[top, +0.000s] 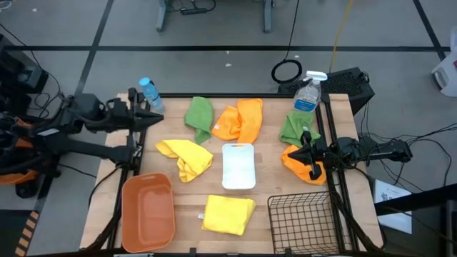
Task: Sort microfiber towel by color & place in baskets
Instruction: Put the left green microfiber towel into the white bin
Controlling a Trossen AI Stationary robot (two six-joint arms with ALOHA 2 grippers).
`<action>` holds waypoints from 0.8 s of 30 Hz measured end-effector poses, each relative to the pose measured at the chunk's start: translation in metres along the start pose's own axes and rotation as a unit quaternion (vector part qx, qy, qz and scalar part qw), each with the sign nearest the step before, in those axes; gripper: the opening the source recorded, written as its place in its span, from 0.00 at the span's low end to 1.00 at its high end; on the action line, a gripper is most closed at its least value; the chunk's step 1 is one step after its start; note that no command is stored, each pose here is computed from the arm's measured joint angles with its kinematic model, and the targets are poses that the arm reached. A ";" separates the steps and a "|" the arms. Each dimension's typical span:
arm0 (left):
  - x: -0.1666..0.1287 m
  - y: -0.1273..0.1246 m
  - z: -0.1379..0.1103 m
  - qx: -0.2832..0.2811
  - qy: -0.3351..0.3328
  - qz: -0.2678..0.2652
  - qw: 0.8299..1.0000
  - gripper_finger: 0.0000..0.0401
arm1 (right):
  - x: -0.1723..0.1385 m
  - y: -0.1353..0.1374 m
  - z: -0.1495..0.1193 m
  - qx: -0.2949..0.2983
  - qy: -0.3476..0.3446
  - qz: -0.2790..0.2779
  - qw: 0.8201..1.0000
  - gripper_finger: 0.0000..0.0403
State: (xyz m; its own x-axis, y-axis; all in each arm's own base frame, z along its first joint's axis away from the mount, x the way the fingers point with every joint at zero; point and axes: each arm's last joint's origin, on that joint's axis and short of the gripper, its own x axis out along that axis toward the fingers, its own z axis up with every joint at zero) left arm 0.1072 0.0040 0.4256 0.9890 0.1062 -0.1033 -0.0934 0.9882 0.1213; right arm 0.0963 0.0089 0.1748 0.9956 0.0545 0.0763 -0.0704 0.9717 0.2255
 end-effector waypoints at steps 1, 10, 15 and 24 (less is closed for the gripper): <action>0.004 -0.001 -0.001 0.001 0.010 -0.001 1.000 0.11 | 0.000 0.000 0.000 0.000 0.000 -0.001 1.000 0.00; 0.025 -0.003 -0.008 0.005 0.053 -0.006 0.999 0.20 | -0.001 0.000 0.002 0.021 0.007 -0.002 1.000 0.00; 0.030 -0.004 -0.011 0.006 0.071 -0.008 0.997 0.20 | -0.004 0.004 0.016 0.028 0.013 0.010 0.999 0.00; 0.039 -0.005 -0.014 0.007 0.088 -0.010 0.996 0.20 | -0.023 0.016 0.073 0.031 0.017 0.007 0.999 0.00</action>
State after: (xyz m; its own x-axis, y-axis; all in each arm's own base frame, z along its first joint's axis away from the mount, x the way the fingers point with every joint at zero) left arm 0.1451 0.0044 0.4069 0.9548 0.1058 -0.2776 -0.0712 0.9887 0.1317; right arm 0.0682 0.0066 0.2476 0.9959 0.0775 0.0465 -0.0876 0.9550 0.2835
